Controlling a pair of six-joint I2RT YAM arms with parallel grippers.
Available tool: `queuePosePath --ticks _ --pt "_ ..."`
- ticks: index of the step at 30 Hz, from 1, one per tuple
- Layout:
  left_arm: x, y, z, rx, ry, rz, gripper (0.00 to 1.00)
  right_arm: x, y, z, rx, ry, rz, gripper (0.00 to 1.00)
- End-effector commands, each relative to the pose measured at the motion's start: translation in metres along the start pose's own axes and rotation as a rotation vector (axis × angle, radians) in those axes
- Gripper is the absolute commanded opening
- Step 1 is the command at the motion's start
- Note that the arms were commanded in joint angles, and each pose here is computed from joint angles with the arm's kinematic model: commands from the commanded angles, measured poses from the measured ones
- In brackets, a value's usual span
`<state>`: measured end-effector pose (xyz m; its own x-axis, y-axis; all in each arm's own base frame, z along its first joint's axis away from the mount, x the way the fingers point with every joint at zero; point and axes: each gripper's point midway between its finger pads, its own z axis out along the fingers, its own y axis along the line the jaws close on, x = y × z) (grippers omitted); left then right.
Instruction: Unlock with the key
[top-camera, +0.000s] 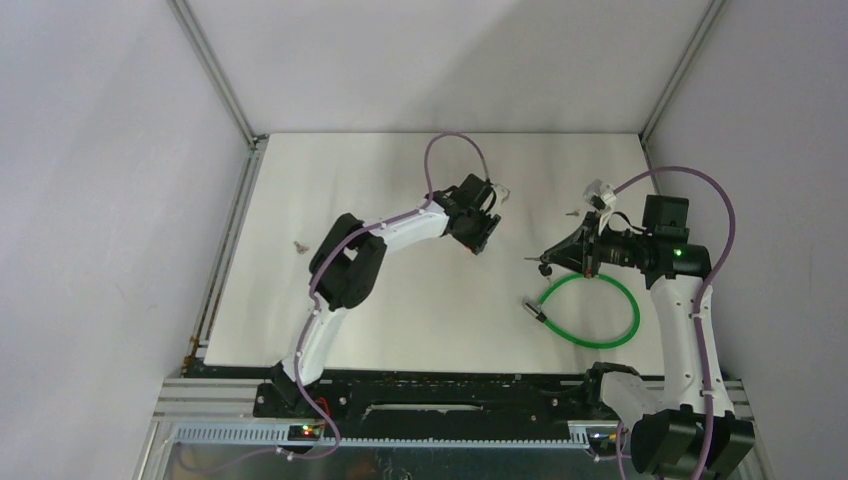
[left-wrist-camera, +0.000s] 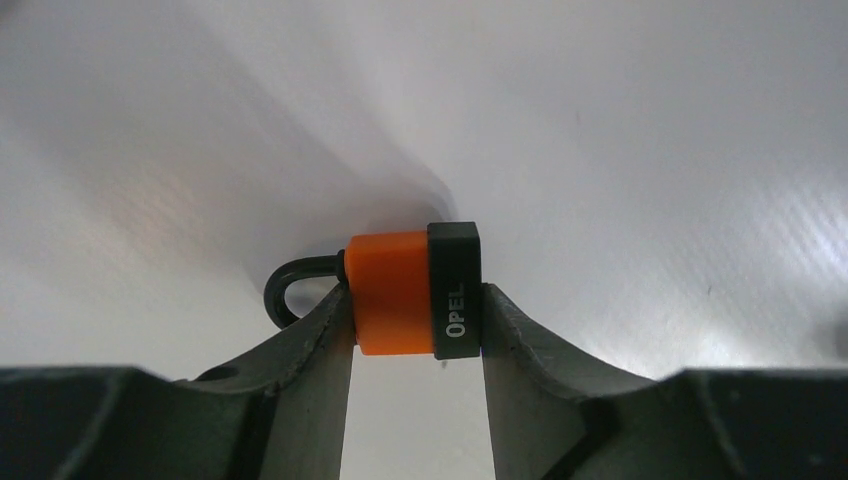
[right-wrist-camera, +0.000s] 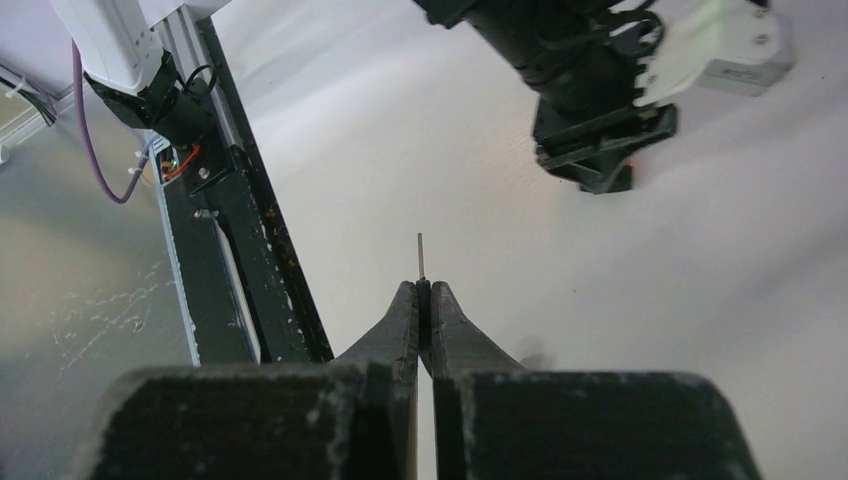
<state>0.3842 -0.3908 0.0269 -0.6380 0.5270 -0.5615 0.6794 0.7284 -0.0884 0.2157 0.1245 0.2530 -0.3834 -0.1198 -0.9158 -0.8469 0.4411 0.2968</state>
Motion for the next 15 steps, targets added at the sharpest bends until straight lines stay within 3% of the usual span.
queuePosePath --ticks 1,11,15 --pt "0.014 0.002 -0.042 -0.028 -0.040 -0.025 0.39 -0.004 0.006 -0.002 -0.024 -0.022 -0.026 0.00" --pt "0.108 -0.017 -0.086 0.088 -0.026 -0.057 0.44 0.003 0.002 0.000 -0.020 -0.006 -0.035 0.00" --pt "0.124 -0.026 -0.096 0.135 -0.033 -0.068 0.54 0.006 -0.002 -0.001 0.001 0.003 -0.037 0.00"
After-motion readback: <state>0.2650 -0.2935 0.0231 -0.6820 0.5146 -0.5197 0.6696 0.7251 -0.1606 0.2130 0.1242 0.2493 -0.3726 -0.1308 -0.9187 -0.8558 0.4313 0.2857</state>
